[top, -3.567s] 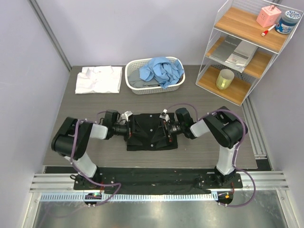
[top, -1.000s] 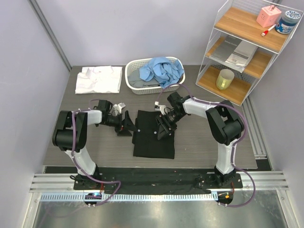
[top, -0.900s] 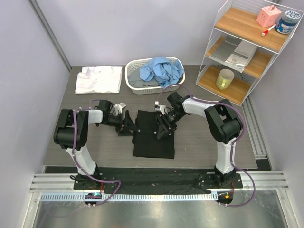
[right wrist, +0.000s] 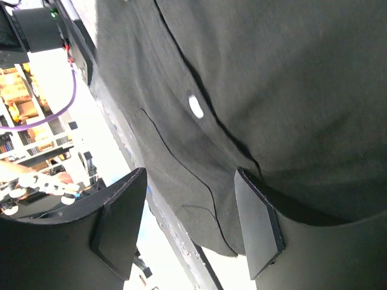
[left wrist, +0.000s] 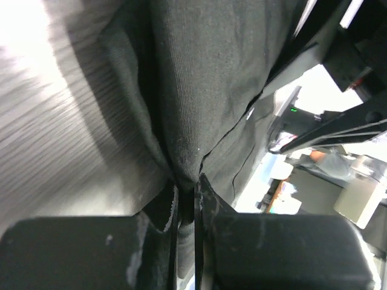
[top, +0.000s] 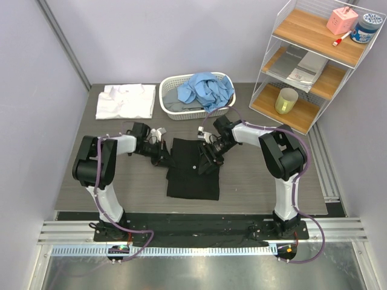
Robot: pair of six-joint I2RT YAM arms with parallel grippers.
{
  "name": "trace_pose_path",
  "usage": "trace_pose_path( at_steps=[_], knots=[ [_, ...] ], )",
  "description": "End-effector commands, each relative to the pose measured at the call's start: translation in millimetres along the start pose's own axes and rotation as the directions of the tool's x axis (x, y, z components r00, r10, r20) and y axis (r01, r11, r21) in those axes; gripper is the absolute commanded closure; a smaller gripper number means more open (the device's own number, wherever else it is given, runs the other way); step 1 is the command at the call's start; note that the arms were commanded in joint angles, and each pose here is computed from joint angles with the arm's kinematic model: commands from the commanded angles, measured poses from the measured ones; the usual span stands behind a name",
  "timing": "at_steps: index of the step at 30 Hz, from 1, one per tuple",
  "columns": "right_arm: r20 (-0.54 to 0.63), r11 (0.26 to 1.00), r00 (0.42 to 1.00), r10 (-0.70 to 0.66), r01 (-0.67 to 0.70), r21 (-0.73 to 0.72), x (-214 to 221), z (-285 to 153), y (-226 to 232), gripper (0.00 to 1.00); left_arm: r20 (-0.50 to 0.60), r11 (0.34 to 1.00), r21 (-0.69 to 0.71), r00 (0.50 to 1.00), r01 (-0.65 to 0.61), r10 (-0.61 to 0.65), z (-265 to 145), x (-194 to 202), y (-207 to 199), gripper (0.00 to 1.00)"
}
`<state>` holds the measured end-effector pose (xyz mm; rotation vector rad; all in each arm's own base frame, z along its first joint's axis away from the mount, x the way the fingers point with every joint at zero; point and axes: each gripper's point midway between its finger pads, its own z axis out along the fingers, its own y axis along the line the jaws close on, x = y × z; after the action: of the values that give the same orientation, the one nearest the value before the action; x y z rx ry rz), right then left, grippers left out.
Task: Fold and stack the long sleeve shirts
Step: Fold the shirt
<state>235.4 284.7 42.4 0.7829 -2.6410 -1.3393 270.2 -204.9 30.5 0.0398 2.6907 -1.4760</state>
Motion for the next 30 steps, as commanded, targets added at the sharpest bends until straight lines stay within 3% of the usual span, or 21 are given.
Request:
trace_pose_path(
  at_steps=[1, 5, 6, 8, 9, 11, 12, 14, 17, 21, 23, 24, 26, 27, 28, 30],
  knots=[
    [0.111, 0.997, 0.993, -0.043, 0.035, 0.069, -23.1, -26.6, -5.8, 0.33, 0.018, 0.968, -0.239, 0.996, -0.077, 0.084, -49.3, -14.2, 1.3, 1.0],
    [0.179, 0.996, 0.982, -0.058, 0.044, 0.08, -25.4, -51.8, 0.2, 0.31, -0.009, 0.897, -0.432, 0.996, -0.089, 0.094, -108.8, -8.3, -1.6, 1.0],
    [0.197, 0.995, 0.978, -0.068, 0.054, 0.08, -26.0, -58.7, 4.6, 0.31, -0.001, 0.872, -0.469, 0.987, -0.143, 0.161, -125.5, -19.9, -10.3, 1.0],
    [0.217, 0.997, 0.975, -0.054, 0.039, 0.071, -22.4, -66.9, 4.7, 0.31, -0.029, 0.809, -0.568, 0.986, -0.153, 0.166, -156.3, -12.7, -18.9, 1.0],
    [0.224, 0.997, 0.973, -0.053, 0.039, 0.068, -20.9, -69.4, 5.7, 0.31, -0.028, 0.765, -0.6, 0.962, -0.234, 0.272, -177.1, -30.4, -37.5, 1.0],
    [0.239, 0.997, 0.969, -0.059, 0.045, 0.061, -17.0, -75.7, 10.1, 0.31, -0.062, 0.668, -0.699, 0.952, -0.255, 0.298, -213.5, -34.6, -51.5, 1.0],
    [0.237, 0.998, 0.97, -0.051, 0.04, 0.053, -12.6, -75.4, 10.5, 0.31, -0.053, 0.607, -0.733, 0.915, -0.308, 0.4, -234.0, -54.1, -80.9, 1.0],
    [0.246, 0.998, 0.968, -0.058, 0.048, 0.045, -10.3, -77.9, 14.7, 0.31, -0.141, 0.513, -0.793, 0.919, -0.328, 0.368, -248.6, -50.5, -83.4, 1.0],
    [0.243, 0.999, 0.969, -0.046, 0.041, 0.028, -3.9, -77.0, 14.9, 0.31, -0.271, 0.354, -0.828, 0.862, -0.436, 0.428, -237.6, -51.6, -92.6, 1.0],
    [0.243, 1.0, 0.97, -0.012, 0.011, 0.001, 6.0, -78.0, 11.5, 0.3, -0.48, 0.232, -0.778, 0.79, -0.584, 0.382, -170.1, -34.3, -72.0, 1.0],
    [0.249, 1.0, 0.968, 0.005, -0.003, -0.005, 9.1, -80.3, 9.0, 0.31, -0.503, 0.263, -0.761, 0.795, -0.593, 0.338, -137.1, -23.4, -55.7, 1.0],
    [0.246, 1.0, 0.969, 0.015, -0.014, -0.006, 13.6, -79.5, 6.1, 0.3, -0.543, 0.316, -0.712, 0.777, -0.627, 0.317, -106.3, -10.9, -50.8, 1.0],
    [0.258, 1.0, 0.966, 0.028, -0.029, -0.001, 16.1, -83.7, 0.9, 0.3, -0.591, 0.337, -0.664, 0.744, -0.668, 0.31, -63.7, 3.6, -46.9, 1.0],
    [0.261, 0.999, 0.965, 0.033, -0.035, 0.002, 18.4, -84.9, -0.7, 0.31, -0.612, 0.377, -0.644, 0.744, -0.665, 0.267, -38.4, 14.9, -38.2, 1.0],
    [0.266, 0.999, 0.963, 0.05, -0.052, 0.002, 20.2, -89.0, -4.0, 0.3, -0.619, 0.384, -0.632, 0.736, -0.673, 0.272, -22.5, 19.5, -37.4, 1.0],
    [0.263, 0.998, 0.962, 0.066, -0.069, 0.001, 25.2, -93.4, -4.5, 0.3, -0.676, 0.349, -0.579, 0.673, -0.737, 0.3, 9.8, 39.3, -41.0, 1.0]
  ],
)
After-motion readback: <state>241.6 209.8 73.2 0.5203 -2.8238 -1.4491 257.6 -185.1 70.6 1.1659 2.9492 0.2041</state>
